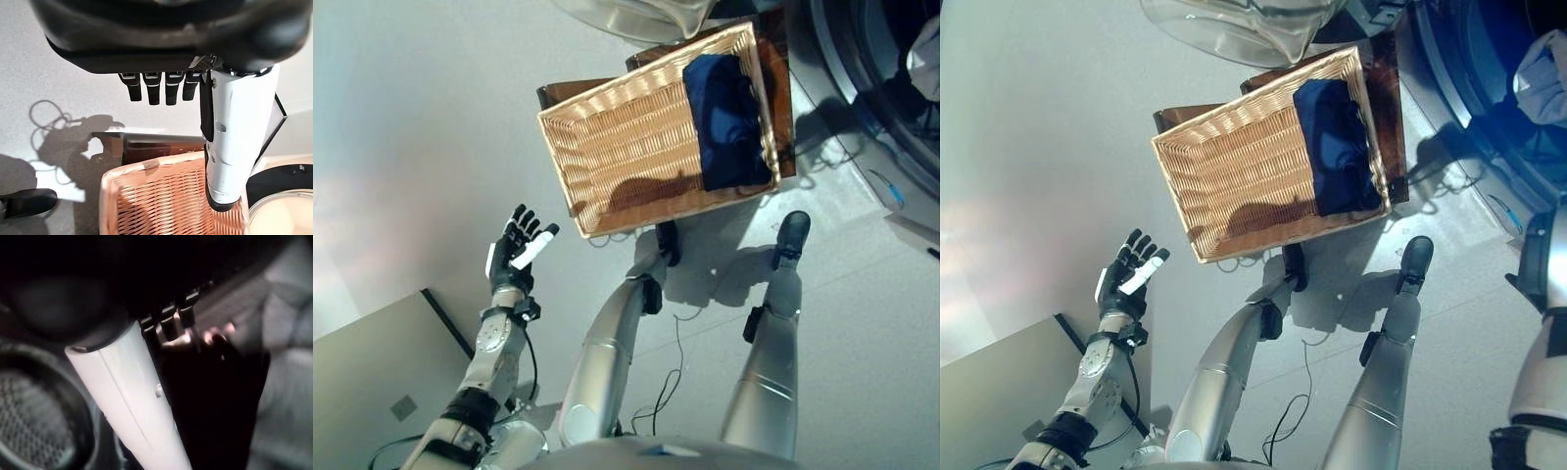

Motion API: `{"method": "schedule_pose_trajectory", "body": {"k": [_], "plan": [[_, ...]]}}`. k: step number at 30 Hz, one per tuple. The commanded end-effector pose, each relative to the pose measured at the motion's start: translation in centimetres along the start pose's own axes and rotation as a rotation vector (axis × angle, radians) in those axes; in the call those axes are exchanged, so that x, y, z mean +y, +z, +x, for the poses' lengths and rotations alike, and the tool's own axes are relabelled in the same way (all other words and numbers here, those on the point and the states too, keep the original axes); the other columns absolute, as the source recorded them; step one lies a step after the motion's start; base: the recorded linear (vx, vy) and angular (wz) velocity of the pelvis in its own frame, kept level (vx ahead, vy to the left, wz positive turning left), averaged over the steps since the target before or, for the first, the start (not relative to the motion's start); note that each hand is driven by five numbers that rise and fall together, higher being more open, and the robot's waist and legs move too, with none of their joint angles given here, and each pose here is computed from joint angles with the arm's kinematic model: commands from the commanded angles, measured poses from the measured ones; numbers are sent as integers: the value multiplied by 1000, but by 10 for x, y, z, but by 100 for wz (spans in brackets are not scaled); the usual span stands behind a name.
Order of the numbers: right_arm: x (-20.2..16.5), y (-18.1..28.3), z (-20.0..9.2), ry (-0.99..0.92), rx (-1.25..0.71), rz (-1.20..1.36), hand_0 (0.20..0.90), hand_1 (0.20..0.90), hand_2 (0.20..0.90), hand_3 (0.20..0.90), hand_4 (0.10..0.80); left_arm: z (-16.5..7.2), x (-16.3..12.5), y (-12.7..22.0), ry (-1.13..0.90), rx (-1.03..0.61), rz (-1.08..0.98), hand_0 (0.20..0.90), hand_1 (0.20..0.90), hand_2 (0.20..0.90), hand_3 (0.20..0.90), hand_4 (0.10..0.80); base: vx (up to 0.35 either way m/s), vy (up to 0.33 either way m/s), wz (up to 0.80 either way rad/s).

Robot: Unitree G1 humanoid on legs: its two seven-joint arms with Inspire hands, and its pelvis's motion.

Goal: Pick up the clothes and place them into the washing machine

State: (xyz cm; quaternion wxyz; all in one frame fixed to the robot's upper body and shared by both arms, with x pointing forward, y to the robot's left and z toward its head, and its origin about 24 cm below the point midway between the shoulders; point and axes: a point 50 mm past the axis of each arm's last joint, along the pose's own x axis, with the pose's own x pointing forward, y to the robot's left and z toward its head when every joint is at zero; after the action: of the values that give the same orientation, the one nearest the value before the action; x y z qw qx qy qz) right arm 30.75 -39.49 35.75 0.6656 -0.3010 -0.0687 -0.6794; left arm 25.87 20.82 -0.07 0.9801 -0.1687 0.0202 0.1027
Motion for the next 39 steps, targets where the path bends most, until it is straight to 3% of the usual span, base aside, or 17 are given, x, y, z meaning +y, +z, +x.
{"method": "schedule_pose_trajectory", "body": {"k": [1, 7, 19, 35, 39], "plan": [[-55, -11, 37, -343, -236, -334, 900, 900, 900, 900, 800, -10, 33, 19, 113, -110, 34, 900, 900, 900, 900, 800, 0, 0, 0], [-49, -18, 32, -355, -278, -380, 900, 900, 900, 900, 800, -9, 30, 18, 116, -117, 37, 900, 900, 900, 900, 800, 3, -1, 2], [-6, -49, 2, -206, -319, -447, 900, 900, 900, 900, 800, -6, 25, 17, 97, -114, 56, 900, 900, 900, 900, 800, 2, -1, 4], [61, -84, -77, 59, -387, -462, 900, 900, 900, 900, 800, -5, 26, 15, 131, -110, 61, 900, 900, 900, 900, 800, 3, 5, 2], [78, -100, -109, 158, -378, -449, 900, 900, 900, 900, 800, -6, 29, 15, 149, -110, 67, 900, 900, 900, 900, 800, -2, -2, 1]]}}
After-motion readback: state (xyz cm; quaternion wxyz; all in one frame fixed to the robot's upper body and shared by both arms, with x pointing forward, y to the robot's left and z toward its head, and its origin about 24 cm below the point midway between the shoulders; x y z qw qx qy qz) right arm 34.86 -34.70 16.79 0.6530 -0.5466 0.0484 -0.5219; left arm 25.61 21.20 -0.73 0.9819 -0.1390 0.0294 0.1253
